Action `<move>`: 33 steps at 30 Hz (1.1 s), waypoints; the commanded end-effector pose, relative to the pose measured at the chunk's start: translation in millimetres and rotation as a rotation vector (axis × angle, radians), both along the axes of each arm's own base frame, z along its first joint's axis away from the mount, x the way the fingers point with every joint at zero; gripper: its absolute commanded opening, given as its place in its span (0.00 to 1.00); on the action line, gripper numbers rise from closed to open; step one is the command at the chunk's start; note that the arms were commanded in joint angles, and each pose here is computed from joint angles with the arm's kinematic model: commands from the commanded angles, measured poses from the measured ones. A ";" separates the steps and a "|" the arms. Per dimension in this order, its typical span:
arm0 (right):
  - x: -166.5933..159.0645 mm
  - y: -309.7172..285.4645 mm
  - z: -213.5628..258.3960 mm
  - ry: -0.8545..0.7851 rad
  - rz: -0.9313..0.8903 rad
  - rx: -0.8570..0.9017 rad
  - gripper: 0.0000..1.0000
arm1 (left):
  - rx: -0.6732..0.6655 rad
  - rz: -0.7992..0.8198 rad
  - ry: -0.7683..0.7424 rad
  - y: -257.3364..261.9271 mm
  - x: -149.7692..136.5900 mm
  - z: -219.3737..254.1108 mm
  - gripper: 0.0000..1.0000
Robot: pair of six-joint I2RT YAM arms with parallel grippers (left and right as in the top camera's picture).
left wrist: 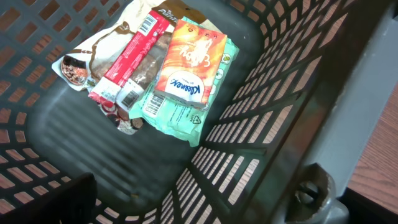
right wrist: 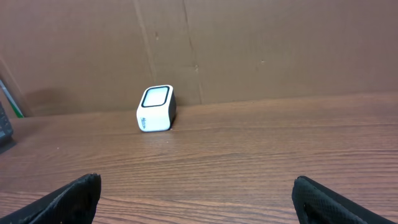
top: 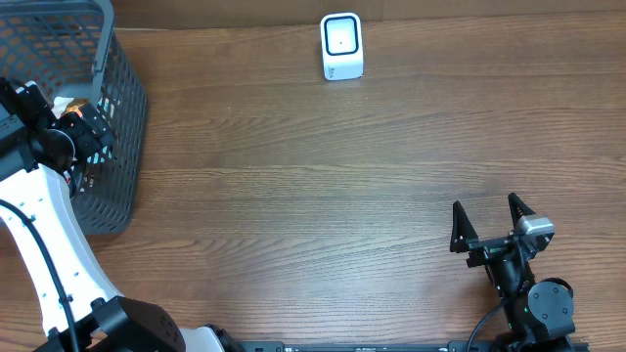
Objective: Scan the item barcode
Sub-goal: 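Lower the left gripper into the basket toward the orange-and-teal wipes pack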
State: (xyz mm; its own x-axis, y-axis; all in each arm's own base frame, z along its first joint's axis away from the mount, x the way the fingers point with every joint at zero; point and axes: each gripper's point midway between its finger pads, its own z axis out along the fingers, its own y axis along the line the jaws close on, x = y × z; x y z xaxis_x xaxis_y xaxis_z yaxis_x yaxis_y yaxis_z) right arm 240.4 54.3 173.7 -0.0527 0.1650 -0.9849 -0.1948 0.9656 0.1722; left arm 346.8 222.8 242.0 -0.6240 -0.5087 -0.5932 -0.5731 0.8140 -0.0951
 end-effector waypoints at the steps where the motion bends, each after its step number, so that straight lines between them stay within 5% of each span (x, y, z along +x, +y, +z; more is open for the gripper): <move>1: 0.6 -1.6 -2.8 0.001 -0.007 0.004 1.00 | 0.015 -0.005 -0.017 3.1 2.4 7.9 1.00; 13: 0.6 -1.6 -2.8 0.001 -0.007 0.004 1.00 | 0.043 0.026 0.007 13.0 1.1 3.1 1.00; 20: 0.6 -1.6 -2.9 0.001 -0.007 0.004 1.00 | -0.026 -0.050 -0.128 6.4 19.4 19.0 1.00; 33: 0.6 -1.6 -2.8 0.001 -0.007 0.004 1.00 | 0.037 -0.132 -0.405 -2.7 42.9 131.7 1.00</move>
State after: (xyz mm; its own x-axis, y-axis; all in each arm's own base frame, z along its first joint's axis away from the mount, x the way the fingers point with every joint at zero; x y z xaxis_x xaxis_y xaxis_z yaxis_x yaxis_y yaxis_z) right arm 240.4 54.4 173.6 -0.0532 0.1649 -0.9849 -0.1951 0.9656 0.1722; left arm 389.6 221.0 341.1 -0.4540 -0.4262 -0.7825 -0.4075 0.8803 -0.2430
